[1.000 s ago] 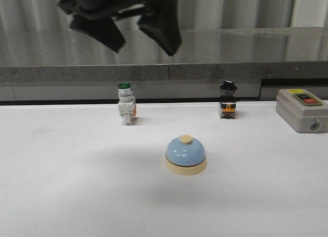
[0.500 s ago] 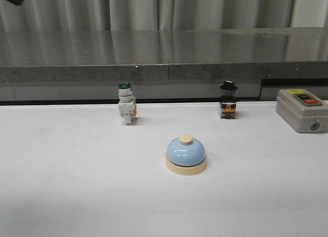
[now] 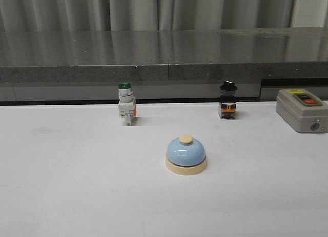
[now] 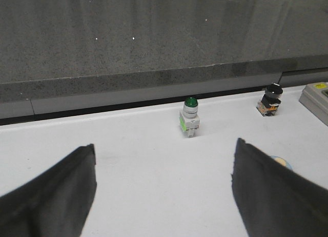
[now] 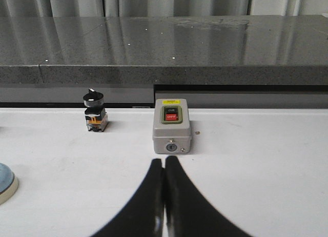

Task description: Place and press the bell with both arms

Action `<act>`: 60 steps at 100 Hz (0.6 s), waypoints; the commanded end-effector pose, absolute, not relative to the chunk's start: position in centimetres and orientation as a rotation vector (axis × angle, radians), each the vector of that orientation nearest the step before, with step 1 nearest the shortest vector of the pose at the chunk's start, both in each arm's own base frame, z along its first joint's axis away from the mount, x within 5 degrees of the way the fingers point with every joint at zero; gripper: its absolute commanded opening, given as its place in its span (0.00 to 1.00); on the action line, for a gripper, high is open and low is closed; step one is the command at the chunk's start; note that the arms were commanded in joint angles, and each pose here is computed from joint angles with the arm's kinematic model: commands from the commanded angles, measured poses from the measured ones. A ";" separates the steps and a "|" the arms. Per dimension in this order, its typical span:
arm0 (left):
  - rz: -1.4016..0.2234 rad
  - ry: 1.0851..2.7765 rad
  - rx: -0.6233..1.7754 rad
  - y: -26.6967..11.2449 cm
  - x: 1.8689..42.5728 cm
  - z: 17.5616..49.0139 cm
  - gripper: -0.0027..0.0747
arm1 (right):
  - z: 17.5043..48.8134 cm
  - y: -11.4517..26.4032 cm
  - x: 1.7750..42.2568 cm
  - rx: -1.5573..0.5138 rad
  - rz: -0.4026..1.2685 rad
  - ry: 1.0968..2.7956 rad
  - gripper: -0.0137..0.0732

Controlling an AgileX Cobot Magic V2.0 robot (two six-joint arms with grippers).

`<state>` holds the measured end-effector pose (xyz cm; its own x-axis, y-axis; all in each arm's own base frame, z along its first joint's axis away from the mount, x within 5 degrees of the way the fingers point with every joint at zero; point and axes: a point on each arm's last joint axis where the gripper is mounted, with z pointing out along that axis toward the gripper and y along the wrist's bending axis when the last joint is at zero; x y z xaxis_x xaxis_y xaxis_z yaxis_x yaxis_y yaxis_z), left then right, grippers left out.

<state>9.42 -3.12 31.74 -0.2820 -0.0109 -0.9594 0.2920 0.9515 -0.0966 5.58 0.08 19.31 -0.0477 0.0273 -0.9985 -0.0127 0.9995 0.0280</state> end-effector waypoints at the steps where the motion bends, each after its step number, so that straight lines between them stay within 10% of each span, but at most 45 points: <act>1: -0.327 1.721 0.168 -2.9 8.8 33.0 0.53 | 20.8 0.1 5.4 -0.003 0.021 1.497 0.09; 28: -0.328 1.706 0.166 -2.8 8.4 32.9 0.02 | 20.8 0.1 5.4 -0.003 0.021 1.497 0.09; 60: -0.321 1.705 0.173 -2.8 8.4 32.9 0.01 | 20.8 0.1 5.4 -0.003 0.021 1.497 0.09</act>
